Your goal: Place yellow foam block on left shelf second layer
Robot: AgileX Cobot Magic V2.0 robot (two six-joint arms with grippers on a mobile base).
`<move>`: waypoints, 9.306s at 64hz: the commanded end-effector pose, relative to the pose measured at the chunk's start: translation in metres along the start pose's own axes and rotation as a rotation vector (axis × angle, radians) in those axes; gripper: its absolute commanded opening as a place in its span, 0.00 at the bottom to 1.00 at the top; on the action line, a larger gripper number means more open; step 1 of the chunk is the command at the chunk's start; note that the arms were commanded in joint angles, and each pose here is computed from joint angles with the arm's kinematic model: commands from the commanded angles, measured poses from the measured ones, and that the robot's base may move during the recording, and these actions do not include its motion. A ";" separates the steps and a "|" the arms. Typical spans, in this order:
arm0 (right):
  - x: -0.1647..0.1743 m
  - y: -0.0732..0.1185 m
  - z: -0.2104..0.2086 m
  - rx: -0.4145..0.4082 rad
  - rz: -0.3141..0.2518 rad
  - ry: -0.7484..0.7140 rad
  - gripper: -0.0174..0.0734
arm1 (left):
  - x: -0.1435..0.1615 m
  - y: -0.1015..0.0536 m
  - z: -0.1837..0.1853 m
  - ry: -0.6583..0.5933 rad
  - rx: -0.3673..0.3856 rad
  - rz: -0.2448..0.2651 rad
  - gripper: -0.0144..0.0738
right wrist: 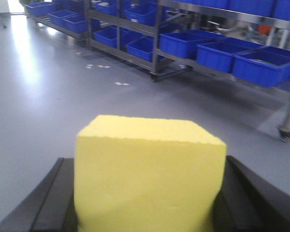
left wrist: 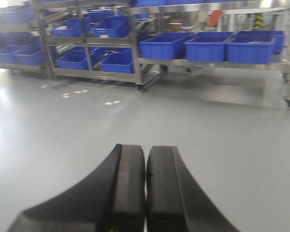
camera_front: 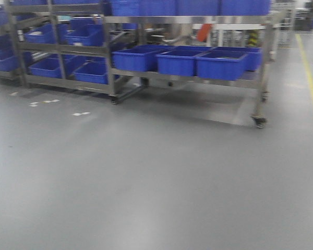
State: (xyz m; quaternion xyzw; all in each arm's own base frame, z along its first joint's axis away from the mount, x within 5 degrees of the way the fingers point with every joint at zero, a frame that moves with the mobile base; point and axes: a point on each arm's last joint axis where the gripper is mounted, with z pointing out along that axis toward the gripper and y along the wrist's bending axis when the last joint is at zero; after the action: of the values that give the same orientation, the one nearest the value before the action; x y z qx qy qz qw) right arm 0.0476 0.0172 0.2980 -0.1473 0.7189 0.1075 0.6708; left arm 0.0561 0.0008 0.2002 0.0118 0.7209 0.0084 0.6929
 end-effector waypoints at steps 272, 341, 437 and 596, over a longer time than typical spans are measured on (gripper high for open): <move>-0.017 -0.001 -0.002 0.009 -0.015 -0.107 0.45 | 0.000 -0.002 0.000 -0.074 0.021 -0.007 0.32; -0.017 -0.001 -0.002 0.009 -0.015 -0.107 0.45 | 0.000 -0.002 0.000 -0.074 0.021 -0.007 0.32; -0.100 -0.004 0.090 0.003 -0.018 0.153 0.45 | 0.000 -0.002 0.000 -0.074 0.021 -0.007 0.32; -0.031 -0.021 0.155 0.087 -0.023 0.219 0.48 | 0.000 -0.002 0.000 -0.074 0.021 -0.007 0.32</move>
State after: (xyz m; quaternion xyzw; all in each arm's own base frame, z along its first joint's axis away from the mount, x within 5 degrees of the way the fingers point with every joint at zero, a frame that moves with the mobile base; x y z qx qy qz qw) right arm 0.2188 0.0595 0.2926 -0.1423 0.8408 0.0466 0.5202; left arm 0.0561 0.0008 0.2002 0.0118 0.7209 0.0084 0.6929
